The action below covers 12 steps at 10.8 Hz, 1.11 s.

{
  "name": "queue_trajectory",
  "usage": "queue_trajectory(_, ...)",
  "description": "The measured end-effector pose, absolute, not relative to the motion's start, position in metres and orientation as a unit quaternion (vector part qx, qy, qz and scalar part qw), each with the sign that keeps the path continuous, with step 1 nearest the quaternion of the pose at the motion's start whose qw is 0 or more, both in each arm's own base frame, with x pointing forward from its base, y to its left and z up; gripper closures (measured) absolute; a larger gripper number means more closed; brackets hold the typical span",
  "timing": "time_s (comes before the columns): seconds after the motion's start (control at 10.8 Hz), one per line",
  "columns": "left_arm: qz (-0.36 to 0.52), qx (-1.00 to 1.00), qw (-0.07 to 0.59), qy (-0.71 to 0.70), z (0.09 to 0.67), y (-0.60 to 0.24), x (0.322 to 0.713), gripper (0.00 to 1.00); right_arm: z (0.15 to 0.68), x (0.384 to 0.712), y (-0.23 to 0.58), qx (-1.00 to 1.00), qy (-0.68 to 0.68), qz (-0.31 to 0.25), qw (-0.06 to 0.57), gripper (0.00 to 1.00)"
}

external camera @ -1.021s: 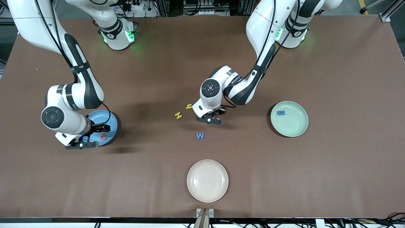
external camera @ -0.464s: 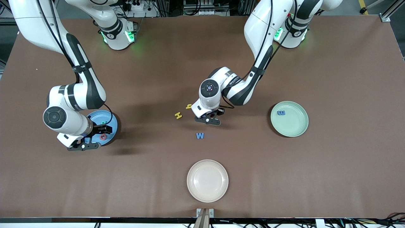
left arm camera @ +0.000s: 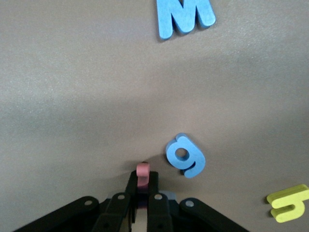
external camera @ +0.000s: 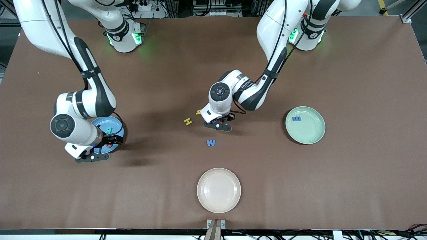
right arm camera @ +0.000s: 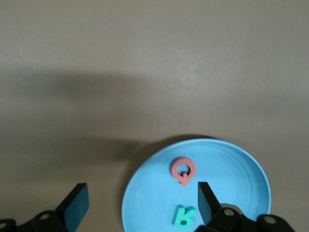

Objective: Sort uppercase to blue plate, lowercase to green plate
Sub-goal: 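Grasp the pink letter with the left gripper while the right gripper withdraws, then carry the pink letter to the green plate while the right gripper lowers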

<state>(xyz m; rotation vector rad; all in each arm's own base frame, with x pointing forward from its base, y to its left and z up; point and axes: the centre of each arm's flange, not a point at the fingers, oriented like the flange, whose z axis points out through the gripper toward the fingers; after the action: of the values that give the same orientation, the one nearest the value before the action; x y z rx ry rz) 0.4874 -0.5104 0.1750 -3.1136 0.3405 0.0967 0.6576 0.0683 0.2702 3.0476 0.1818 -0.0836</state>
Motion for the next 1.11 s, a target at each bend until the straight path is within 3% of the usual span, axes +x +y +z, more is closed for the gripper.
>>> queue_trajectory(0.65,0.052,-0.992,0.017,0.118,0.192,-0.463,0.51,0.9,0.27,0.665,0.15,0.997,0.061,-0.008,0.041,0.0)
queue_trajectory(0.93,0.108,-0.984,0.025,0.139,0.218,-0.394,0.496,0.9,0.272,0.674,0.235,0.996,0.088,0.018,0.029,0.0)
queue_trajectory(1.11,0.16,-0.977,0.035,0.139,0.216,-0.337,0.485,0.9,0.251,0.662,0.311,0.996,0.085,0.021,0.018,0.0)
